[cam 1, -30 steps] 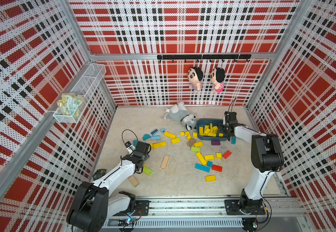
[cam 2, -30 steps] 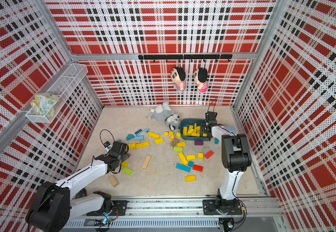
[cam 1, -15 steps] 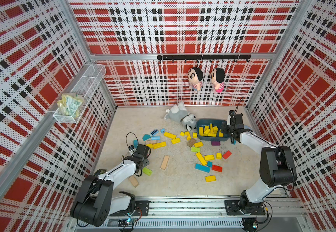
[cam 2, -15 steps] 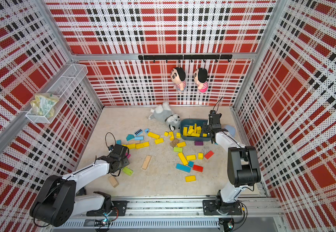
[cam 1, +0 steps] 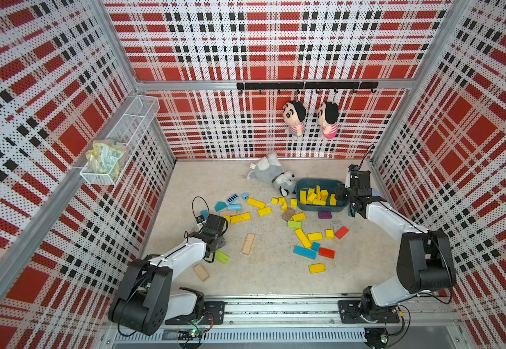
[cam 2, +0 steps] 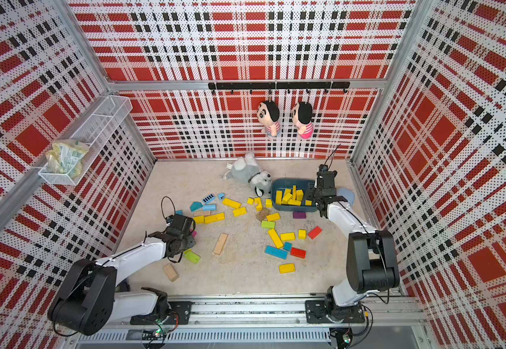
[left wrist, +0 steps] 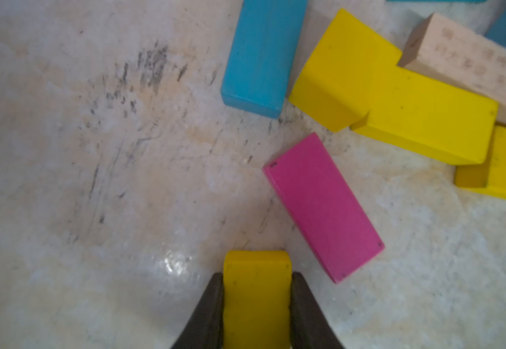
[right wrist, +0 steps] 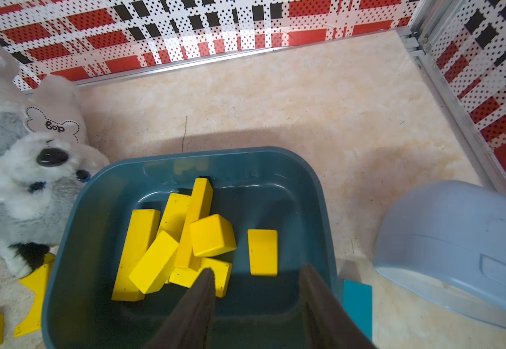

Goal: Pick out the yellow building blocks
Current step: Pick up the building block from the center of the board, then place the building block in the storage box, then pick up the building block from the center of the board, then place the building block in the storage box, then pick up the building block from the center of the board.

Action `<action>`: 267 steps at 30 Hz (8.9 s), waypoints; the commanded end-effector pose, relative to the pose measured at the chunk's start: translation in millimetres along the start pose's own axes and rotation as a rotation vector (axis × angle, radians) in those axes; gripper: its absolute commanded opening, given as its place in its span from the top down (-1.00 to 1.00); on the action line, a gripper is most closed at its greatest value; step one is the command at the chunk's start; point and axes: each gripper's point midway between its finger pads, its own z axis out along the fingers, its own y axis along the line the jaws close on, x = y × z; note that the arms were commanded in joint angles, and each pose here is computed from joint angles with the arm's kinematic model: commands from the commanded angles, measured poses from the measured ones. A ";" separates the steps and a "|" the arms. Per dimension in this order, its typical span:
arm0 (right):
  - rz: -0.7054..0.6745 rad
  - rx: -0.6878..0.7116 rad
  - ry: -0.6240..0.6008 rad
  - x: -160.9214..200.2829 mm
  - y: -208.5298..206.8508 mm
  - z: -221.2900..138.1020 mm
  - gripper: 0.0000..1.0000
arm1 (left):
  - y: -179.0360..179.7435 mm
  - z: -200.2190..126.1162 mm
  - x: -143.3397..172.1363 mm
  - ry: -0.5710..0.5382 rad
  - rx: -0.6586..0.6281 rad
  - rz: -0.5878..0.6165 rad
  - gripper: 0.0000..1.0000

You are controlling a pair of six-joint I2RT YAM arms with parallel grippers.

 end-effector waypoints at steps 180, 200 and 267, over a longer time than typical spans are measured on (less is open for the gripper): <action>-0.149 -0.102 0.022 -12.4 114.8 8.3 -0.03 | -207.5 -26.7 -116.0 -0.232 0.500 0.710 -0.30; -0.183 -0.071 0.046 1.6 98.2 -15.5 -0.03 | -203.1 39.3 -57.0 -0.060 0.265 1.417 -0.29; -0.152 -0.101 0.057 21.3 98.6 -25.8 -0.01 | -187.8 -14.4 -80.3 -0.181 0.279 1.365 1.00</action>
